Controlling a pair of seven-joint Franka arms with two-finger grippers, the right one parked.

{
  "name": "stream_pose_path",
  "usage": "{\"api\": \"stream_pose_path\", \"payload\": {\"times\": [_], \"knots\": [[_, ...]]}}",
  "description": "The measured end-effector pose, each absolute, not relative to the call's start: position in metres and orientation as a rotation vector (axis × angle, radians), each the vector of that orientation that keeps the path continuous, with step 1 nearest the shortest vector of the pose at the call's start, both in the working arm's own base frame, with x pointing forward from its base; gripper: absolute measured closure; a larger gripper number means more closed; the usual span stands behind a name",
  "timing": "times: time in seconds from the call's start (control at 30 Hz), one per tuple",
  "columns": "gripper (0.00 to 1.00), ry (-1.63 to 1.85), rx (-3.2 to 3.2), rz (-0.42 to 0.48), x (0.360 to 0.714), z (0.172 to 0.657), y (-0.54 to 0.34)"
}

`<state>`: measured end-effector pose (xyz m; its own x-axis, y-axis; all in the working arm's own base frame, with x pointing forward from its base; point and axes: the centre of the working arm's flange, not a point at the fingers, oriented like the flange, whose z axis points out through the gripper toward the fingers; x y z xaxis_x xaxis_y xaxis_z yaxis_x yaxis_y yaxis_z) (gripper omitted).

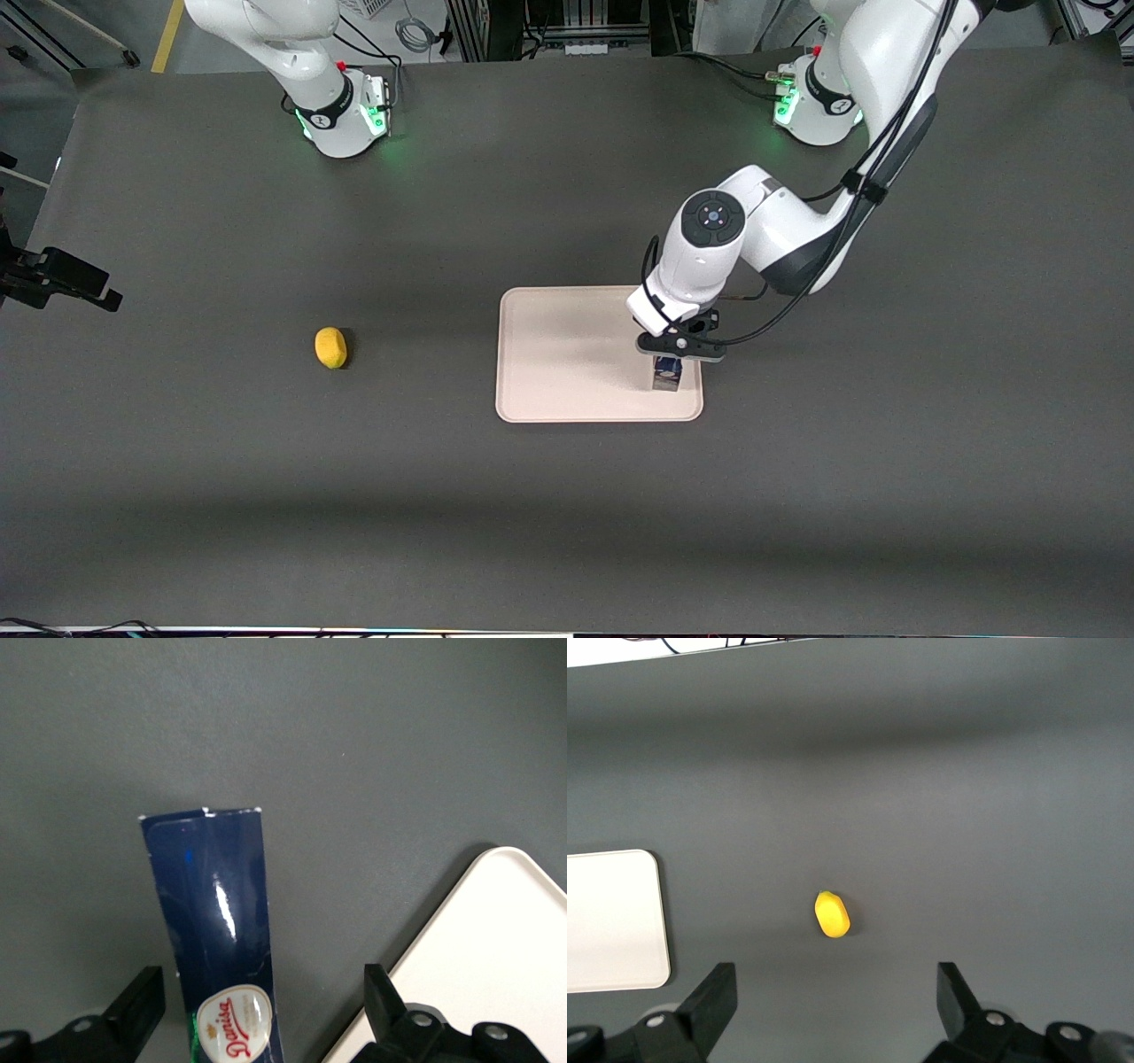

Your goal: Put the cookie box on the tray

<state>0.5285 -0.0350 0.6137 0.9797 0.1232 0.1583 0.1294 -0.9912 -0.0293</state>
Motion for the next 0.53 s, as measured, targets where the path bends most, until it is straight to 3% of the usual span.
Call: {"api": "stream_pose_path", "payload": {"times": [0.53], "knots": [[0.0, -0.184, -3.084, -0.239, 0.53, 0.614, 0.0]]}}
